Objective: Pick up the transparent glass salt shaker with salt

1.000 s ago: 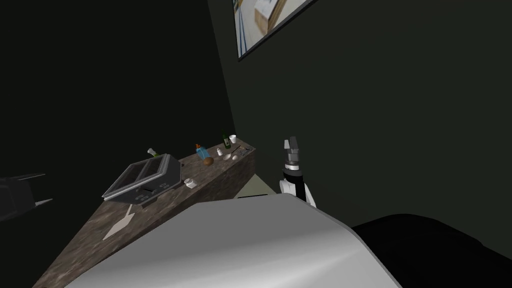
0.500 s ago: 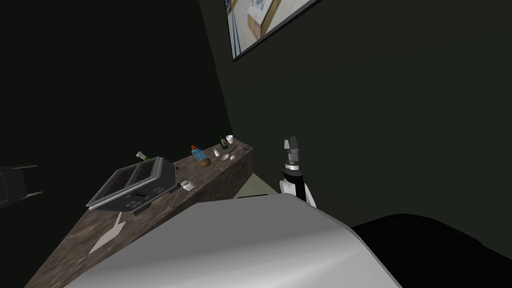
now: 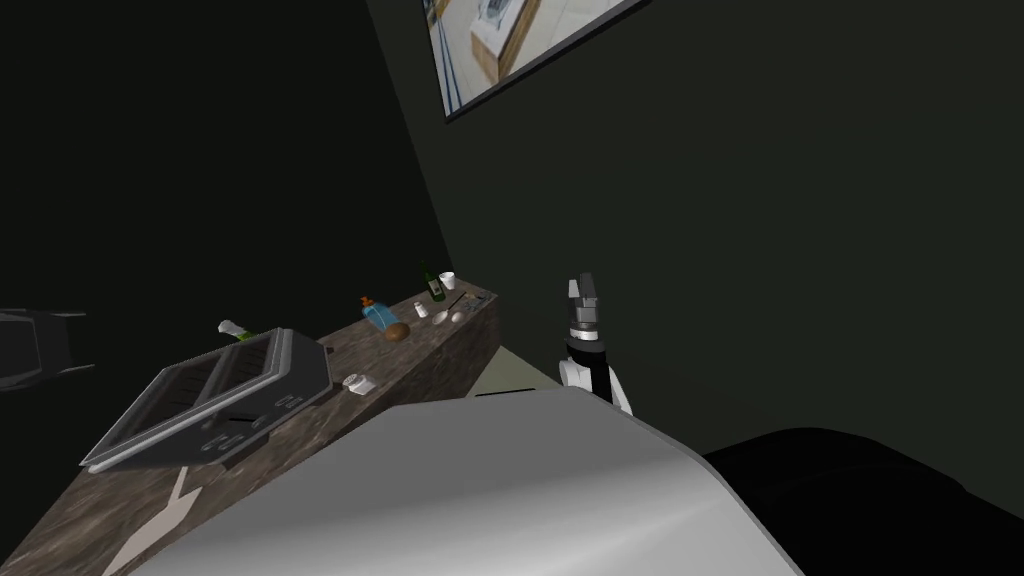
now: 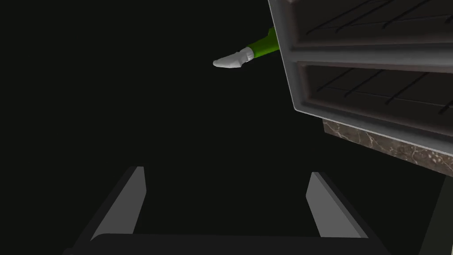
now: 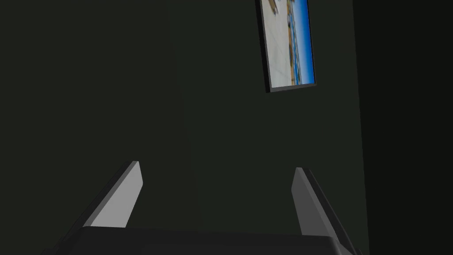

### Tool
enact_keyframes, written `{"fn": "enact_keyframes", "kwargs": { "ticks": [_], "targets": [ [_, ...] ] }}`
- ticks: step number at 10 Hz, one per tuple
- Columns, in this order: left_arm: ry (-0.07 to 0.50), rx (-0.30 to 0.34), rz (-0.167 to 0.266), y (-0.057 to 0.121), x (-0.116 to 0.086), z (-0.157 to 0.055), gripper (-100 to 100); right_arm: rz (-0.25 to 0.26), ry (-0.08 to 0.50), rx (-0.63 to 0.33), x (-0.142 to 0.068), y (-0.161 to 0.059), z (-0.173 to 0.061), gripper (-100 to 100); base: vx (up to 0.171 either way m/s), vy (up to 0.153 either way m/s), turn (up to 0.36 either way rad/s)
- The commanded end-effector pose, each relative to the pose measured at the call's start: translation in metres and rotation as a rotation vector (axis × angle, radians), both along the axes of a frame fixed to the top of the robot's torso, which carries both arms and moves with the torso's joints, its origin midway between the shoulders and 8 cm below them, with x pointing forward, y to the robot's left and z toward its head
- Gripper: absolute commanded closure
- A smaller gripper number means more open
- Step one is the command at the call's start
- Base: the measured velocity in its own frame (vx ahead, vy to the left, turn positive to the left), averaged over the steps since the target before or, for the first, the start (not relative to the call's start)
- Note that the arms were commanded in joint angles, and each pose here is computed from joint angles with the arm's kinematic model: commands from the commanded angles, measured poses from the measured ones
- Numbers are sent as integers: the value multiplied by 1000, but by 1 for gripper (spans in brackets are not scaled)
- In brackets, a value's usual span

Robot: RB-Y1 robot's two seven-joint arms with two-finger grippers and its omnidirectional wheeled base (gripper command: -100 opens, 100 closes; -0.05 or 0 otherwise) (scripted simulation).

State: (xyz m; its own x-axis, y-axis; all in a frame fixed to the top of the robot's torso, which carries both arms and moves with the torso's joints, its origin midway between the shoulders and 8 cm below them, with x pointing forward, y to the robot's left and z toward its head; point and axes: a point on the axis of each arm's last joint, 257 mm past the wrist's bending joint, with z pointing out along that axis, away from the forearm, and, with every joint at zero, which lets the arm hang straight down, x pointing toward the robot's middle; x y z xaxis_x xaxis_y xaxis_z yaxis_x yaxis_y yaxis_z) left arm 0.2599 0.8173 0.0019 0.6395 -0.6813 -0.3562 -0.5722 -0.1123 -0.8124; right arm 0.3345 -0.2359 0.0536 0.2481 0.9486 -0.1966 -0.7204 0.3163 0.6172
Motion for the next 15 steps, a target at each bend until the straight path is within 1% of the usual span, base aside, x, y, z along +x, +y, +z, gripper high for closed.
{"fn": "enact_keyframes", "kwargs": {
  "ticks": [1, 2, 3, 4, 5, 6, 7, 8, 9, 10, 11, 12, 13, 14, 15],
  "targets": [
    [15, -1, -20, -6, 18, 0, -100, 0, 0, 0, 0, 0, 0, 0, -16, 15, 18],
    [24, -23, 38, 1, 12, 3, -100, 0, 0, 0, 0, 0, 0, 0, -18, 14, -343],
    [22, -32, 41, 0, 21, 5, -100, 0, 0, 0, 0, 0, 0, 0, -27, 29, -203],
    [33, -30, 13, -8, 37, 3, -100, 0, 0, 0, 0, 0, 0, 0, -15, 19, 33],
    [34, -60, 71, -3, 32, 5, -100, 0, 0, 0, 0, 0, 0, 0, -18, 20, -301],
    [41, -65, 69, -5, 41, 4, -100, 0, 0, 0, 0, 0, 0, 0, -24, 32, -183],
    [52, -64, 43, -13, 56, 1, -100, 0, 0, 0, 0, 0, 0, 0, -11, 18, 16],
    [49, -104, 102, -8, 53, -1, -100, 0, 0, 0, 0, 0, 0, 0, -13, 26, -257],
    [64, -104, 92, -14, 63, -4, -100, 0, 0, 0, 0, 0, 0, 0, -14, 37, -232],
    [72, -104, 72, -21, 74, -7, -100, 0, 0, 0, 0, 0, 0, 0, -7, 20, -7],
    [71, -148, 126, -20, 72, -11, -100, 0, 0, 0, 0, 0, 0, 0, -15, 23, -255],
    [87, -149, 119, -24, 81, -15, -100, 0, 0, 0, 0, 0, 0, 0, -17, 37, -191],
    [95, -149, 101, -31, 91, -19, -100, 0, 0, 0, 0, 0, 0, 0, -4, 21, 4],
    [93, -193, 159, -28, 87, -25, -100, 0, 0, 0, 0, 0, 0, 0, -4, 28, -273],
    [113, -197, 145, -36, 97, -31, -100, 0, 0, 0, 0, 0, 0, 0, -9, 42, -173]
  ]
}}
